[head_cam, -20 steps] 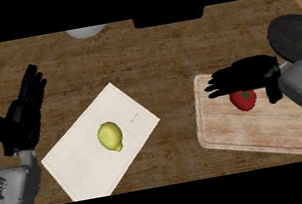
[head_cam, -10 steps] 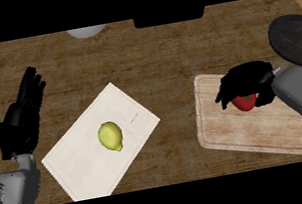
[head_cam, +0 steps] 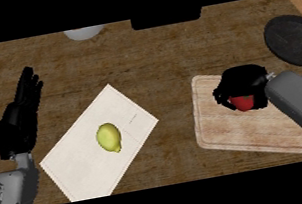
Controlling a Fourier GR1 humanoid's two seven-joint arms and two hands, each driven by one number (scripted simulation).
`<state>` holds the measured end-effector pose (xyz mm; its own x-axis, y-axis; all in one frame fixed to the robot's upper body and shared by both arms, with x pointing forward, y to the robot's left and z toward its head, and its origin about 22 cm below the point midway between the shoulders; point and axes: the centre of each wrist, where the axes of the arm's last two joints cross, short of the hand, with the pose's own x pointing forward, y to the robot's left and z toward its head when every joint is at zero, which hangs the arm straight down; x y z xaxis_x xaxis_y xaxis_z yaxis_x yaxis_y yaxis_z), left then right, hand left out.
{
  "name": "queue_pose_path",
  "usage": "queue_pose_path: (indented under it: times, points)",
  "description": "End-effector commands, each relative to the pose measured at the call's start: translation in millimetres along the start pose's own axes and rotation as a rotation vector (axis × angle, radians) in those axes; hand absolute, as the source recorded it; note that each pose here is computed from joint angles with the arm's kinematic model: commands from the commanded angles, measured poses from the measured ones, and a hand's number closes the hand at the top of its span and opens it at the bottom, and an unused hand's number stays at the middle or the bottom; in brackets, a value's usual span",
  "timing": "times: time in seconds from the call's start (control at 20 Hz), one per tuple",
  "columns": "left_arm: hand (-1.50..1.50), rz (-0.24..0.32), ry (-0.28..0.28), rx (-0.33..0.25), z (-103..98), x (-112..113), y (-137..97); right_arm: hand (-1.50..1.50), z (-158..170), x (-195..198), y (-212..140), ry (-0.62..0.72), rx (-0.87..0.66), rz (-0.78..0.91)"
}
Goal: Pick the tomato from the cutting board and place it in the pan
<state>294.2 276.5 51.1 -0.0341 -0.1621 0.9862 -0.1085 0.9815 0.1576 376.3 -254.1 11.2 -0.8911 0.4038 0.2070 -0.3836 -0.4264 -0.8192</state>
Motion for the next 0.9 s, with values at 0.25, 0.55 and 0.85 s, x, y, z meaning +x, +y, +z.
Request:
queue_pose_path:
  times: [0.25,0.55,0.85]
  points:
    - [0.0,-0.015,0.032,0.082,8.8,-11.7,25.2,1.5,-9.1,8.2,60.5,0.646,-0.193,-0.529]
    - [0.0,-0.022,0.04,0.066,11.2,-15.0,15.1,1.5,-24.7,27.5,-4.4,0.846,-0.654,-0.385]
    - [0.0,0.001,0.021,0.033,11.3,-9.3,23.5,1.5,14.3,57.7,-43.1,0.927,-0.924,-0.368]
